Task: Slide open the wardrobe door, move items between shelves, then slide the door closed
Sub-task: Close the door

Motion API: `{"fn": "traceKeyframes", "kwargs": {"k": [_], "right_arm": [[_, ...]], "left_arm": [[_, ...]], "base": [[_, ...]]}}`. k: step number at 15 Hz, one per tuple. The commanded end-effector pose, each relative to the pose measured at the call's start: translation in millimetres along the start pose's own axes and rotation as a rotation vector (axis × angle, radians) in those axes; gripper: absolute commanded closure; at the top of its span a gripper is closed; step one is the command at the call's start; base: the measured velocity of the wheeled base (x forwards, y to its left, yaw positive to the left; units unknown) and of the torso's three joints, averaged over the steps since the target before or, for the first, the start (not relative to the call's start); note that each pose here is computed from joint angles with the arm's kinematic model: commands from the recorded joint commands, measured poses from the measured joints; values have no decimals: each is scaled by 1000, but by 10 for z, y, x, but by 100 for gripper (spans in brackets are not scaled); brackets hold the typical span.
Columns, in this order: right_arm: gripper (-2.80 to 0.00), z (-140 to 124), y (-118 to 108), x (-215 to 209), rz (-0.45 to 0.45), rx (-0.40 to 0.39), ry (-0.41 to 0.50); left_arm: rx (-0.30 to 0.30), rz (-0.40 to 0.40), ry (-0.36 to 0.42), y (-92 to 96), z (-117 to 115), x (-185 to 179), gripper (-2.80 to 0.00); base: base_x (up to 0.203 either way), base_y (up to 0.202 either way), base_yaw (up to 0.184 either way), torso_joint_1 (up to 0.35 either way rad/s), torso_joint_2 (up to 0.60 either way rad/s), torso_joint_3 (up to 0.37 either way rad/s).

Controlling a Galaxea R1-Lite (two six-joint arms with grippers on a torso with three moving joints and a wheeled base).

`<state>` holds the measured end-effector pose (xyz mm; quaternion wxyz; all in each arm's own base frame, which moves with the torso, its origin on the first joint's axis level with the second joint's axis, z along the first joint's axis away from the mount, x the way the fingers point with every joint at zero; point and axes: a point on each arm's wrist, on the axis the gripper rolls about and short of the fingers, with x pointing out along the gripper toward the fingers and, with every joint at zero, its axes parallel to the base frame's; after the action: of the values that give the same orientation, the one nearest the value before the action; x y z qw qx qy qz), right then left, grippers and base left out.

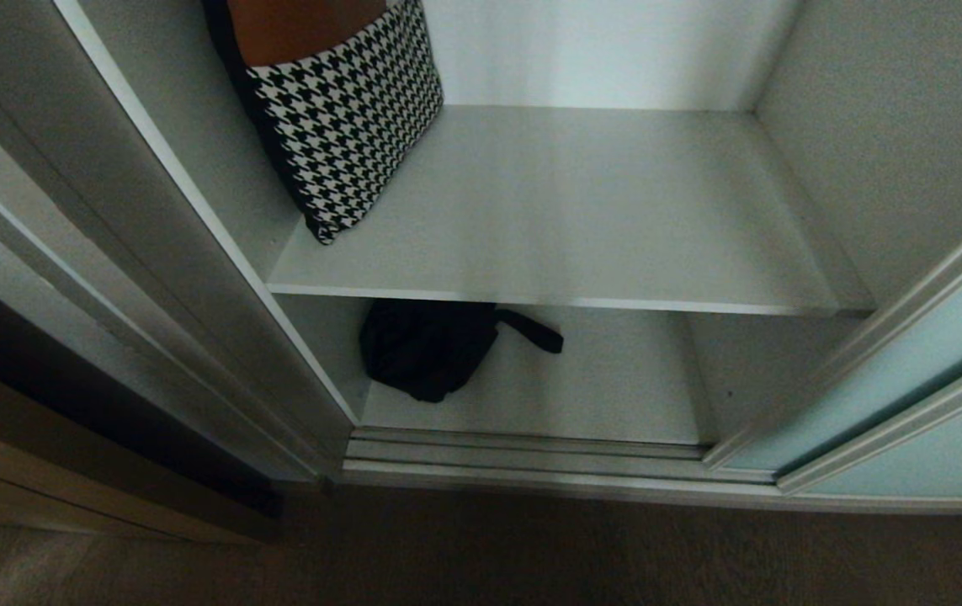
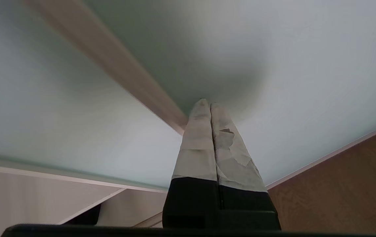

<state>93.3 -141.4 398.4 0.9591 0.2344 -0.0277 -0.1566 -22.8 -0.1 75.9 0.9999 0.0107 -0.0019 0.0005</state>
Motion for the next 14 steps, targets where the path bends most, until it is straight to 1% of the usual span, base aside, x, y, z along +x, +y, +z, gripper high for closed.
{"fn": "traceKeyframes", "kwargs": {"k": [1, 6, 10, 14], "right_arm": [[0, -2, -80, 75, 1, 11, 9], [0, -50, -34, 35, 27, 13, 23], [0, -151, 113, -60, 91, -1, 43], [0, -249, 335, -191, 170, -30, 54]], "left_arm": [[0, -1, 1, 0, 1, 1, 0], [0, 1, 1, 0, 1, 1, 0], [0, 0, 1, 0, 1, 1, 0], [0, 1, 1, 0, 1, 1, 0]], "base": [[0, 0, 0, 0, 0, 0], [0, 0, 0, 0, 0, 0], [0, 0, 0, 0, 0, 0], [0, 0, 0, 0, 0, 0]]}}
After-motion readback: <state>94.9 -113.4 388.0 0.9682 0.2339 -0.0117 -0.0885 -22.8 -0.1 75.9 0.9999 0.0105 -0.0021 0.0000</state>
